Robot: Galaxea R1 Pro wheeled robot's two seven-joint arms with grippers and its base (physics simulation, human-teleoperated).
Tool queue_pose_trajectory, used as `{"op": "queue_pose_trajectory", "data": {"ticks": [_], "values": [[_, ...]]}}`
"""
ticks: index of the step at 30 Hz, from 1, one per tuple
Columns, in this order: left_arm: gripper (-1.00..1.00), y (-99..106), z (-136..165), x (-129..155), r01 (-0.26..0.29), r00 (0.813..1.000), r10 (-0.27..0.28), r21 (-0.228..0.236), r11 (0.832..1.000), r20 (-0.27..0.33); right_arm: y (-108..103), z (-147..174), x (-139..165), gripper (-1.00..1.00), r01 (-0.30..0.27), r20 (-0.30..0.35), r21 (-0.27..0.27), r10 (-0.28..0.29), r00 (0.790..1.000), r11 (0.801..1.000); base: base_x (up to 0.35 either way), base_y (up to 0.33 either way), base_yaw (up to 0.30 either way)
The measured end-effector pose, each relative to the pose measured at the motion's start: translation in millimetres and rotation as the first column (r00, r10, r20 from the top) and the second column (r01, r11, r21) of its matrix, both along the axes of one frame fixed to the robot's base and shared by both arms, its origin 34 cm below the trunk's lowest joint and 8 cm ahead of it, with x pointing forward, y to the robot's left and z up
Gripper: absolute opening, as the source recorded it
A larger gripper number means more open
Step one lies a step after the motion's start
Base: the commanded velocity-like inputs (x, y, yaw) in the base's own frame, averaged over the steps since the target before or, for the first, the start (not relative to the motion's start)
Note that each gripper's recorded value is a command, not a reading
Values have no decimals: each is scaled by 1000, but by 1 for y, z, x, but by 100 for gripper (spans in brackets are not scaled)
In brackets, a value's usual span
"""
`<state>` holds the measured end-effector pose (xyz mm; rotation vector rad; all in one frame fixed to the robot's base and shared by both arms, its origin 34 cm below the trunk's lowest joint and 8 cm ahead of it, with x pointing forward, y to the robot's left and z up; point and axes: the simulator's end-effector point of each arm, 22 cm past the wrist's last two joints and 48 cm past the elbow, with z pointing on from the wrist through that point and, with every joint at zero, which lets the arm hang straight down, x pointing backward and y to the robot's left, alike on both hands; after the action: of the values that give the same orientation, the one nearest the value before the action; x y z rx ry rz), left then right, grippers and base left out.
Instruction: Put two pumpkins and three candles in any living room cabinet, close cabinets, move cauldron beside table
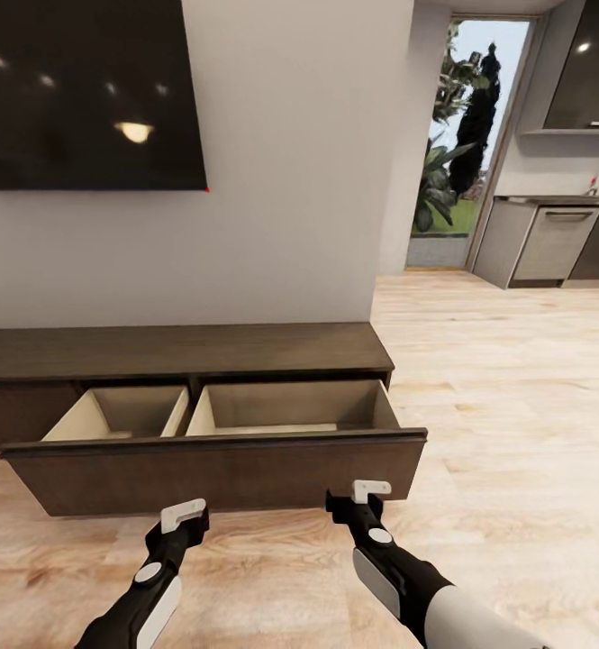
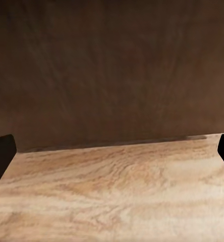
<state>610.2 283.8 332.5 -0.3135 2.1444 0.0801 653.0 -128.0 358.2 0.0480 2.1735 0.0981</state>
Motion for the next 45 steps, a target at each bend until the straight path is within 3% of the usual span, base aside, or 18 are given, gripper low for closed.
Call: {"op": "queue_pose_trajectory", "data": {"ticks": [45], "values": [[100,2,0,0,-3,1000,3,1,1000,1,4,-2,-2,100,2,-9,11,-2,1000,1000,237,0,0]]}}
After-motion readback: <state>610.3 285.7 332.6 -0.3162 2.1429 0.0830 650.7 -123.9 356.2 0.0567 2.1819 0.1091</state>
